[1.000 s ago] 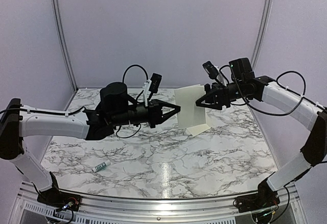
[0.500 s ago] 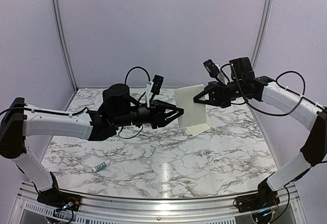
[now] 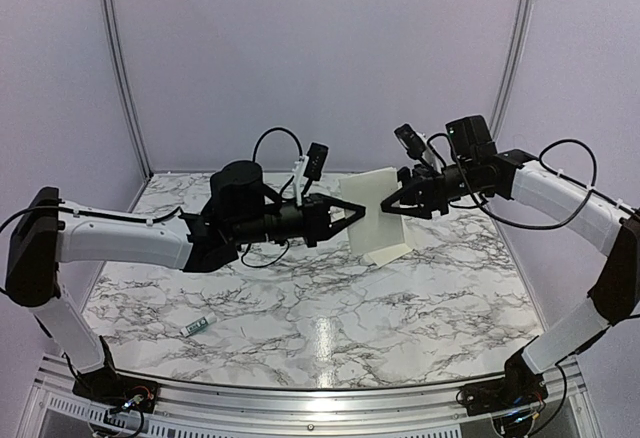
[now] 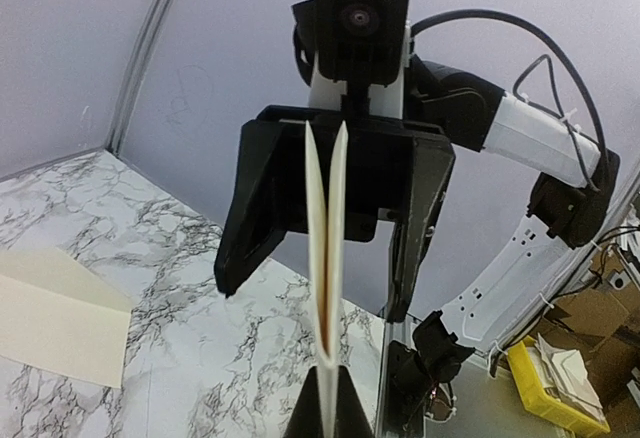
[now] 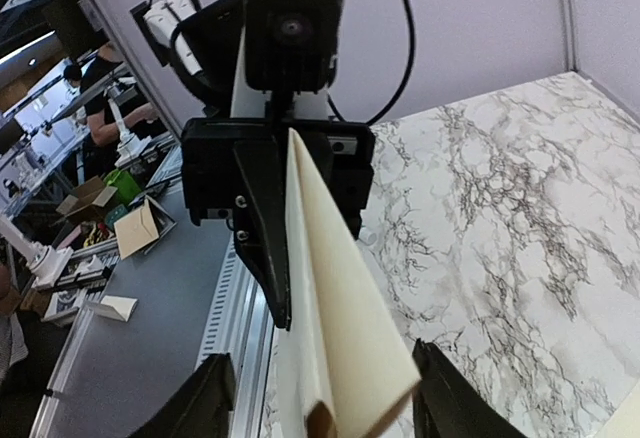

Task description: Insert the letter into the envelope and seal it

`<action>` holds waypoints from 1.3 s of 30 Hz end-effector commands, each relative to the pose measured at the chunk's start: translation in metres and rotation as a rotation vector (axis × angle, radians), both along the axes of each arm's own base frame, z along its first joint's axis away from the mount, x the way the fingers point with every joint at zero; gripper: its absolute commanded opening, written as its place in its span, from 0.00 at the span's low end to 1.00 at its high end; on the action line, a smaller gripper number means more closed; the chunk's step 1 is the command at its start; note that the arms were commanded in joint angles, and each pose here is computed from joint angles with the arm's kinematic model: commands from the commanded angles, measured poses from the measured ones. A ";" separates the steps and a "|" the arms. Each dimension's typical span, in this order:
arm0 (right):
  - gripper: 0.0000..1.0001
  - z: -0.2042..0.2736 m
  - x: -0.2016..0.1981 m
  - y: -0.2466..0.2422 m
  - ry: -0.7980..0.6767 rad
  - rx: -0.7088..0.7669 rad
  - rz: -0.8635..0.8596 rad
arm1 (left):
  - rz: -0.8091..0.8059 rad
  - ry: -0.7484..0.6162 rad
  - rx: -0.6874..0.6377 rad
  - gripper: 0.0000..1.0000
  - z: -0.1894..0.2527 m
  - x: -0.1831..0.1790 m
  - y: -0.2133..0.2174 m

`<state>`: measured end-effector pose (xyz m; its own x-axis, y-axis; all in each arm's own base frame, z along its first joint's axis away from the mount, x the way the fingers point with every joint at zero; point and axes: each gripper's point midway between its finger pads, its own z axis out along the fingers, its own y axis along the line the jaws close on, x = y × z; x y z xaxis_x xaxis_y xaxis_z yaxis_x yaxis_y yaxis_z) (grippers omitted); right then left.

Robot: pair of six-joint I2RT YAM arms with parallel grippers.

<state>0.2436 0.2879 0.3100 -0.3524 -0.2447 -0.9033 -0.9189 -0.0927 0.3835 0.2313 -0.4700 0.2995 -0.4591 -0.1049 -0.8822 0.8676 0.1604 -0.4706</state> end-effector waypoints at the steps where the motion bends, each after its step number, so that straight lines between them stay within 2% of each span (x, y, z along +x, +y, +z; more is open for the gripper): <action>1: 0.62 -0.005 0.037 -0.018 -0.111 -0.077 -0.135 | 0.167 0.016 -0.026 0.00 0.001 0.021 0.021; 3: 0.63 -0.015 0.067 -0.035 -0.116 -0.127 -0.246 | 0.231 0.023 -0.020 0.00 -0.002 0.028 0.037; 9: 0.63 -0.099 0.161 -0.086 -0.122 -0.526 -0.609 | 0.347 0.068 0.002 0.00 -0.016 0.035 0.080; 11: 0.61 -0.125 0.180 -0.101 -0.090 -0.619 -0.675 | 0.380 0.052 0.028 0.00 -0.019 0.035 0.091; 16: 0.59 -0.173 0.213 -0.120 -0.020 -0.731 -0.738 | 0.441 0.018 0.086 0.00 -0.024 0.031 0.115; 22: 0.58 -0.201 0.245 -0.135 -0.015 -0.803 -0.791 | 0.473 -0.002 0.110 0.00 -0.024 0.027 0.130; 31: 0.55 -0.233 0.261 -0.128 0.019 -0.814 -0.746 | 0.477 -0.009 0.126 0.00 -0.026 0.024 0.137; 37: 0.45 -0.249 0.266 -0.123 0.052 -0.808 -0.723 | 0.482 -0.011 0.131 0.00 -0.026 0.023 0.140; 39: 0.37 -0.254 0.265 -0.120 0.057 -0.805 -0.700 | 0.481 -0.011 0.130 0.00 -0.025 0.022 0.140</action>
